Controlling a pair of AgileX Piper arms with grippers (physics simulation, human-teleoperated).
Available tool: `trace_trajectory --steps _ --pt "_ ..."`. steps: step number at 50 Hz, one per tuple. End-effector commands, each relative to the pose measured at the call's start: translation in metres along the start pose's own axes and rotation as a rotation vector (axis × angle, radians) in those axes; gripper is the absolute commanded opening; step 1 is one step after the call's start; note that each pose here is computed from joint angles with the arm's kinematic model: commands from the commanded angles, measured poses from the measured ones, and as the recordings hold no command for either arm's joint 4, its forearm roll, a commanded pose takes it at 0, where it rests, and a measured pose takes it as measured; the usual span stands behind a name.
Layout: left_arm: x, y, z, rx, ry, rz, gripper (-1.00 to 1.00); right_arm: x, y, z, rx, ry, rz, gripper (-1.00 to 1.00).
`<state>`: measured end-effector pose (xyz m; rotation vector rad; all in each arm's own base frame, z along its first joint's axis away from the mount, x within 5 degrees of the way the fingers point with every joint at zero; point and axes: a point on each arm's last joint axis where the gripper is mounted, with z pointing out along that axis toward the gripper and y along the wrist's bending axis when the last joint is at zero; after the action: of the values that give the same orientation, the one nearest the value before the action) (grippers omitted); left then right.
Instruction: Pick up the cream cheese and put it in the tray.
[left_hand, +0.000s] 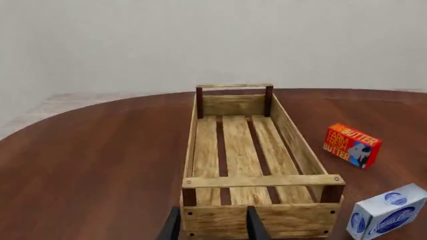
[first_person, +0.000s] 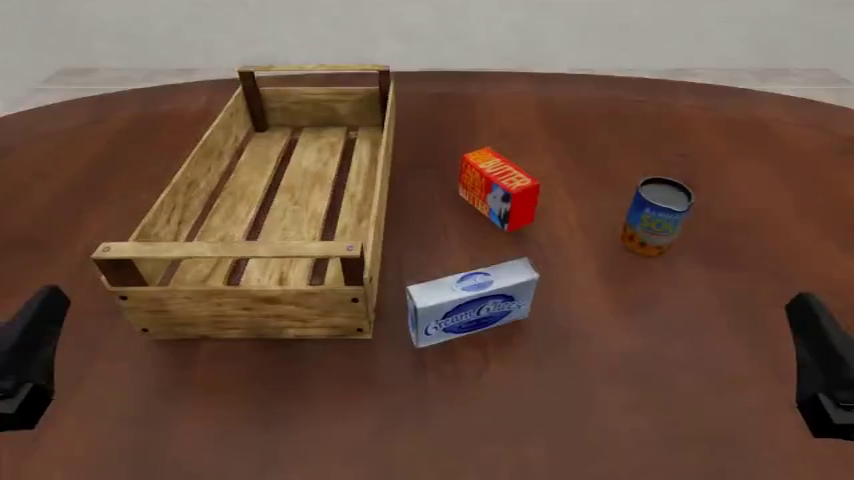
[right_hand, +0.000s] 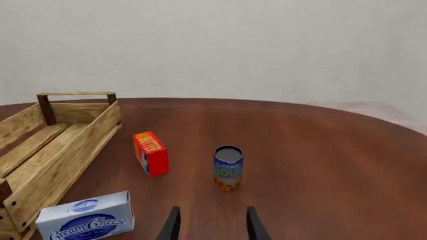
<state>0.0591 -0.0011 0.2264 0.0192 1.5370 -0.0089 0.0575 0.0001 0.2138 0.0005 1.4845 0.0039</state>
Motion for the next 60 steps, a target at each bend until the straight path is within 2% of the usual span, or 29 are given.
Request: trace_trajectory --steps 1,5,8,9,22,28,29,31,32,33,38,40,42,44,45,46,51,60 --pt "-0.008 -0.001 -0.004 0.014 -0.067 0.022 1.0 -0.001 0.0 0.005 -0.005 0.009 0.005 1.0" --pt "-0.011 -0.001 0.001 0.012 -0.047 -0.037 1.0 0.0 0.0 0.004 0.0 0.008 0.001 1.0" --pt "-0.011 -0.001 0.001 0.024 -0.045 -0.027 1.0 0.0 0.0 0.003 -0.005 0.007 0.001 1.0" --pt "-0.016 -0.003 0.002 0.053 -0.028 -0.025 1.0 0.001 0.0 0.001 -0.008 0.018 -0.012 1.0" --pt "-0.049 -0.006 -0.001 0.106 -0.022 -0.049 1.0 0.002 0.0 -0.001 0.0 0.02 -0.008 1.0" --pt "-0.053 -0.009 0.006 0.143 0.002 -0.036 1.0 0.003 0.0 -0.001 -0.004 0.023 -0.01 1.0" --pt "-0.058 -0.012 0.008 0.186 -0.006 0.007 1.0 0.003 0.0 -0.001 -0.004 0.022 -0.009 1.0" --pt "-0.059 -0.013 0.012 0.195 0.012 0.015 1.0 0.003 0.0 -0.001 -0.004 0.023 -0.01 1.0" --pt "-0.059 -0.013 0.013 0.195 0.012 0.015 1.0 0.003 0.0 -0.001 -0.004 0.023 -0.01 1.0" --pt "-0.065 -0.014 0.015 0.199 0.011 -0.019 1.0 0.002 0.0 -0.001 -0.007 0.019 -0.008 1.0" --pt "-0.065 -0.014 0.015 0.199 0.011 -0.019 1.0 0.002 0.0 -0.001 -0.007 0.019 -0.008 1.0" --pt "-0.072 -0.023 0.029 0.269 0.046 0.006 1.0 0.002 0.001 -0.001 -0.014 0.02 -0.004 1.0" --pt "-0.071 -0.028 0.035 0.307 0.062 0.046 1.0 0.002 0.001 -0.001 -0.016 0.02 -0.001 1.0" --pt "-0.071 -0.032 0.04 0.326 0.078 0.044 1.0 0.002 0.001 -0.001 -0.015 0.018 0.006 1.0" --pt "-0.07 -0.033 0.047 0.32 0.105 0.065 1.0 0.003 0.001 -0.001 -0.018 0.024 0.011 1.0" --pt "-0.074 -0.033 0.044 0.323 0.079 0.045 1.0 0.003 0.001 -0.001 -0.02 0.023 0.009 1.0" --pt "-0.084 -0.039 0.052 0.352 0.082 0.035 1.0 0.003 0.001 -0.001 -0.025 0.026 0.008 1.0" --pt "-0.097 -0.054 0.066 0.424 0.098 0.06 1.0 0.003 0.002 -0.001 -0.037 0.029 0.009 1.0"
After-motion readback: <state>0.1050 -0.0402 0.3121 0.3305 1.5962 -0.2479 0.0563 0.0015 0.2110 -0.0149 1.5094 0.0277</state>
